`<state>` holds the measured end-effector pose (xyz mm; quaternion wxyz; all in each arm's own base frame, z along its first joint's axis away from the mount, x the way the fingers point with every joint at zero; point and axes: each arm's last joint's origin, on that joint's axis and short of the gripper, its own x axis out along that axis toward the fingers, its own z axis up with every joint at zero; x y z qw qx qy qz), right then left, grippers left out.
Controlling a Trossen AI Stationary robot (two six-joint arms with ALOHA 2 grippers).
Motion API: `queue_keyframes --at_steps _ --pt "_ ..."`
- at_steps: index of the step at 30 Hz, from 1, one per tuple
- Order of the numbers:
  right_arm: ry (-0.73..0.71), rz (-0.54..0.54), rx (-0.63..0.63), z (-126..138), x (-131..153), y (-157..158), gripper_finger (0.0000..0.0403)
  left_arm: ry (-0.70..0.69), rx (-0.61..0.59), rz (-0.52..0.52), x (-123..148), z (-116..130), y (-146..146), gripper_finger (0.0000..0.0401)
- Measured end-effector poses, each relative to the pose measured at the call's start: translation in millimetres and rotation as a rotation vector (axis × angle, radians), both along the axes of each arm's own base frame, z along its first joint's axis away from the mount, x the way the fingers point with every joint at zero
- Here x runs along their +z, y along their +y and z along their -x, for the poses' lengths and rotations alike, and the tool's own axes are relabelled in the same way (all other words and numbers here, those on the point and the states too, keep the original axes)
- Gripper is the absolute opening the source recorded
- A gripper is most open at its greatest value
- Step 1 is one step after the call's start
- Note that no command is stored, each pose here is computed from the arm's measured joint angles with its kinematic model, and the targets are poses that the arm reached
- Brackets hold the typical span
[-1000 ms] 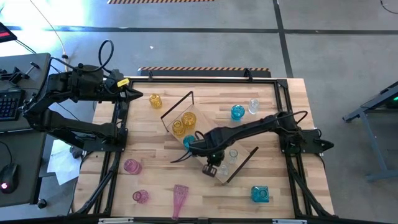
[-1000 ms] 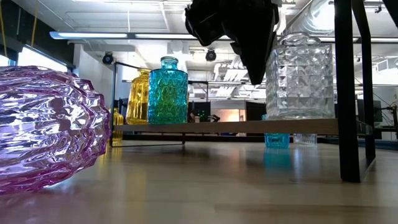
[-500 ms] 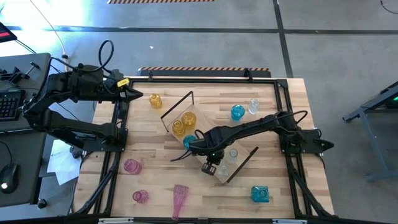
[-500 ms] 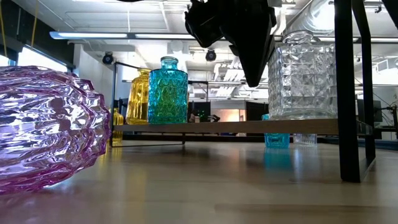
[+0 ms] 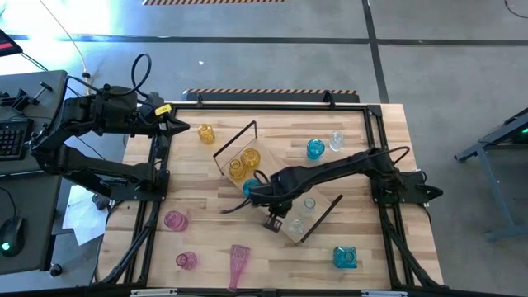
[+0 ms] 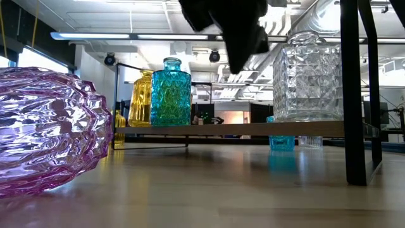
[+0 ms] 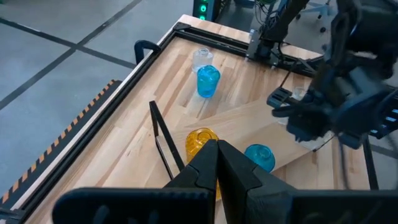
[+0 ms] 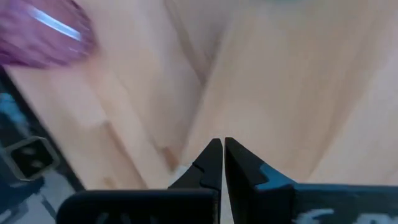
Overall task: Sort vases onto shelf
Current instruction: Adjust the crystal vases on the shelf
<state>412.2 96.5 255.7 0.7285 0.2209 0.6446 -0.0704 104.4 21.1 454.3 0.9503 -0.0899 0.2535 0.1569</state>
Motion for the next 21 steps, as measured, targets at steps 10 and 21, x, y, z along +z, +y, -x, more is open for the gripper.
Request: queue_keyframes --at_steps 10,21 --pt "-0.217 0.035 -0.050 1 58 38 0.0000 0.002 -0.005 -0.008 0 0 0 0.0000" --pt "-0.053 -0.115 -0.140 32 41 107 0.0000 0.009 -0.019 -0.030 0 0 0 0.0000"
